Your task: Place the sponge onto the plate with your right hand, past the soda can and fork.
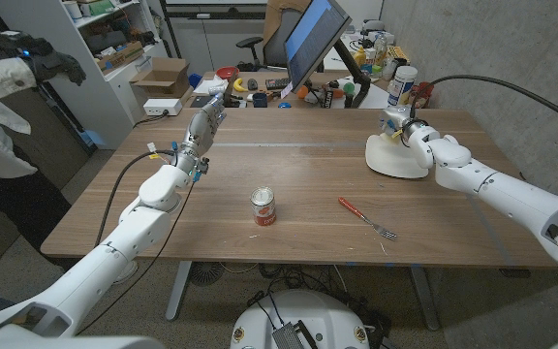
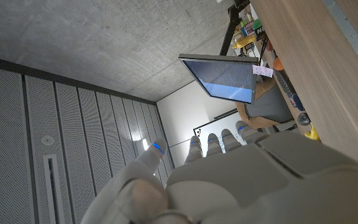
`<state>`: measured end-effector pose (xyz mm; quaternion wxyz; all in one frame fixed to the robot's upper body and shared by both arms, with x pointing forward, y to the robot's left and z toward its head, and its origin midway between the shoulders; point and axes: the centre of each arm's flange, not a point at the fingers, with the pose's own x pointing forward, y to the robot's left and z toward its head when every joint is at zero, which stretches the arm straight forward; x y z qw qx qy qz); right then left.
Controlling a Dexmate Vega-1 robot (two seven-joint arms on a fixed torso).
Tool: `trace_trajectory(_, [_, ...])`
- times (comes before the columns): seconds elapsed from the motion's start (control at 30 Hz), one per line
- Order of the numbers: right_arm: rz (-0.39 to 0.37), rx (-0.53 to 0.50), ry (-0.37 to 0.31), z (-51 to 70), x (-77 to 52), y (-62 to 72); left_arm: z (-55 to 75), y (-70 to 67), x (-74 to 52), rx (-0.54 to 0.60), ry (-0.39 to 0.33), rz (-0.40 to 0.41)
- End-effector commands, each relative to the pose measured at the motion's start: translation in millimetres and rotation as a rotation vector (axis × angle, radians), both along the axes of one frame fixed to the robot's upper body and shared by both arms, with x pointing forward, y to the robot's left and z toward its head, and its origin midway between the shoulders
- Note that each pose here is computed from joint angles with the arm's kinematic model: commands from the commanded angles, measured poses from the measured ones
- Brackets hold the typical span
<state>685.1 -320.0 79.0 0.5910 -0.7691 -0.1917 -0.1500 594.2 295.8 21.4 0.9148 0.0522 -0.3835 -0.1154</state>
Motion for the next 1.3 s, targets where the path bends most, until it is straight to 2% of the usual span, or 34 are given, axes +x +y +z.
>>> trace_trajectory(0.03, [-0.043,0.047,0.030,-13.7,5.2,-18.7,1.6,-0.2,0.4,0.011,0.000,0.002])
trace_trajectory(0.3, [-0.032,0.089,0.064,-23.5,9.0,-23.6,2.4,-1.7,1.3,0.016,0.005,-0.001])
trace_trajectory(0.5, [-0.030,0.102,0.069,-26.2,10.6,-22.9,2.9,-2.6,1.9,0.019,0.004,-0.003])
trace_trajectory(0.53, [-0.006,0.154,0.097,-27.8,13.0,-25.8,3.1,-2.7,1.8,0.021,0.006,0.001])
trace_trajectory(0.57, [0.002,0.168,0.096,-28.6,13.4,-26.9,3.2,-2.6,1.7,0.022,0.005,0.002])
trace_trajectory(0.63, [-0.021,0.150,0.098,-29.9,15.0,-27.2,3.3,-2.0,1.4,0.020,0.002,0.007])
trace_trajectory(0.8, [0.004,0.210,0.124,-33.7,17.8,-32.3,3.5,-2.1,2.1,0.019,0.006,0.002])
trace_trajectory(1.23, [-0.010,0.200,0.153,-34.7,18.5,-31.9,5.3,-3.9,3.8,0.024,0.003,-0.006])
trace_trajectory(1.3, [-0.020,0.171,0.144,-34.6,17.9,-30.3,5.3,-3.7,3.7,0.024,0.003,-0.001])
